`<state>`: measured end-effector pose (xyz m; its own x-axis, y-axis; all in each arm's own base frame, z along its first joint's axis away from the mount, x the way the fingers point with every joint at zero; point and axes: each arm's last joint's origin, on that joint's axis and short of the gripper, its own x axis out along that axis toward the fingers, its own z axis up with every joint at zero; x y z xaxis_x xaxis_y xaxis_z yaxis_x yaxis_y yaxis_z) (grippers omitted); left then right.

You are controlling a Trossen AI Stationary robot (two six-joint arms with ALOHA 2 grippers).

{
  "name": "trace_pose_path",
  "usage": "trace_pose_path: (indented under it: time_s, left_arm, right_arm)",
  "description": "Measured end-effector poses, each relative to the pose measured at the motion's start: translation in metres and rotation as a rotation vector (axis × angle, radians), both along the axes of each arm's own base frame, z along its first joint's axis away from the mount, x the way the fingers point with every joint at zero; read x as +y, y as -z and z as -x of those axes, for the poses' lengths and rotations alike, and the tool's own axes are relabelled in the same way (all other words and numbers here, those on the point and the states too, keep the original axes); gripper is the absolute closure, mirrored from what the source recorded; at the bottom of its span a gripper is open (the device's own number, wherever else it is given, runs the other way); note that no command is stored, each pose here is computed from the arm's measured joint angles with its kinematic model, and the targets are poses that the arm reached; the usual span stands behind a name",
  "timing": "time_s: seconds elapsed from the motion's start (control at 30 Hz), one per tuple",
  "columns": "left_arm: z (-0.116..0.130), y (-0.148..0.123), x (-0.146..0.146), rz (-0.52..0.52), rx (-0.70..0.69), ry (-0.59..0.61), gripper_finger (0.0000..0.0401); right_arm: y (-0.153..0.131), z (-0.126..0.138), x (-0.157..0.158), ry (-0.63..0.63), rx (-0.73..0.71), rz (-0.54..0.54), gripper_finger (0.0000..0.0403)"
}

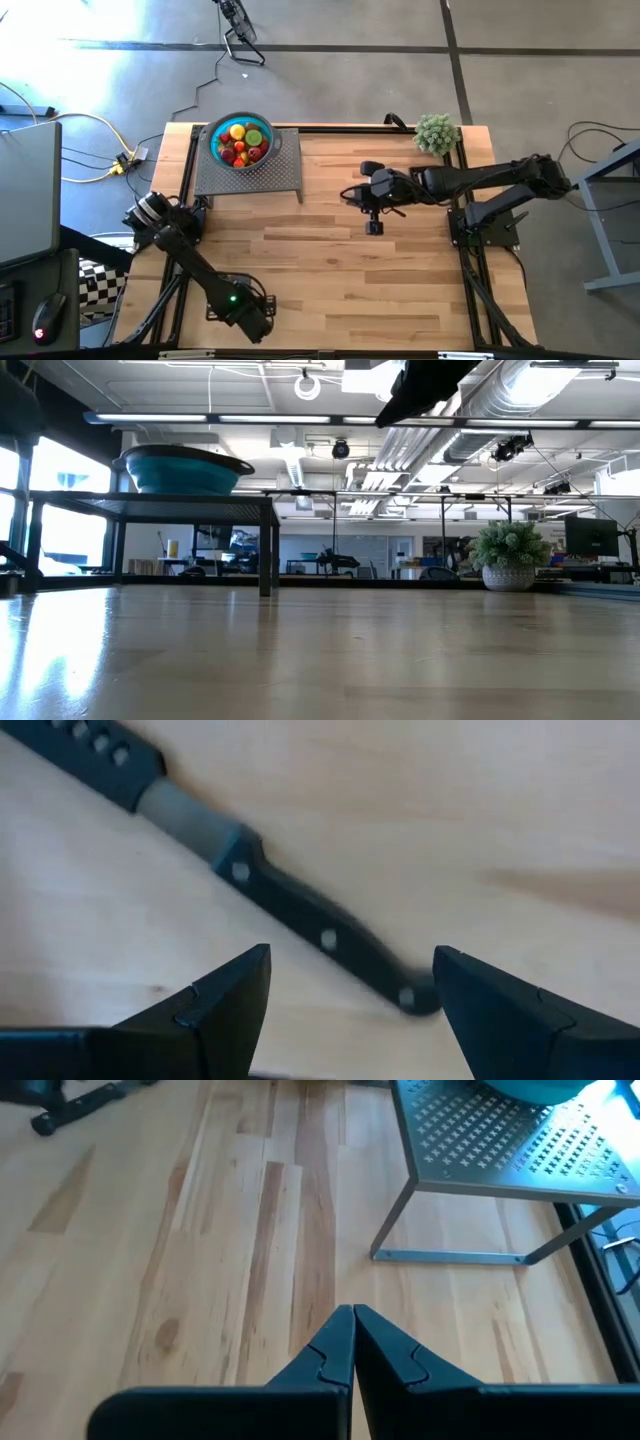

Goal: Pick & Place Fruit
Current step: Put the black knife on the shelf

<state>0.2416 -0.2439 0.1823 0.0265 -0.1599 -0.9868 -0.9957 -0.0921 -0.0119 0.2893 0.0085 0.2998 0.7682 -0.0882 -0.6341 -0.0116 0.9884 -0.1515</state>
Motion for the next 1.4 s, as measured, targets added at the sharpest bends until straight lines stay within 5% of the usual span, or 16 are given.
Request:
trace_pose_path:
  time_s: [0.37, 1.4]
  left_arm:
    - [0.0, 0.017, 0.001, 0.0, 0.126, -0.003, 0.0127]
    - [-0.004, 0.03, -0.012, 0.009, 0.06, 0.037, 0.0128]
  right_arm:
    - [0.0, 0.0, -0.012, 0.005, 0.001, -0.028, 0.0401]
    - [0.001, 0.0, -0.013, 0.01, 0.004, -0.028, 0.0401]
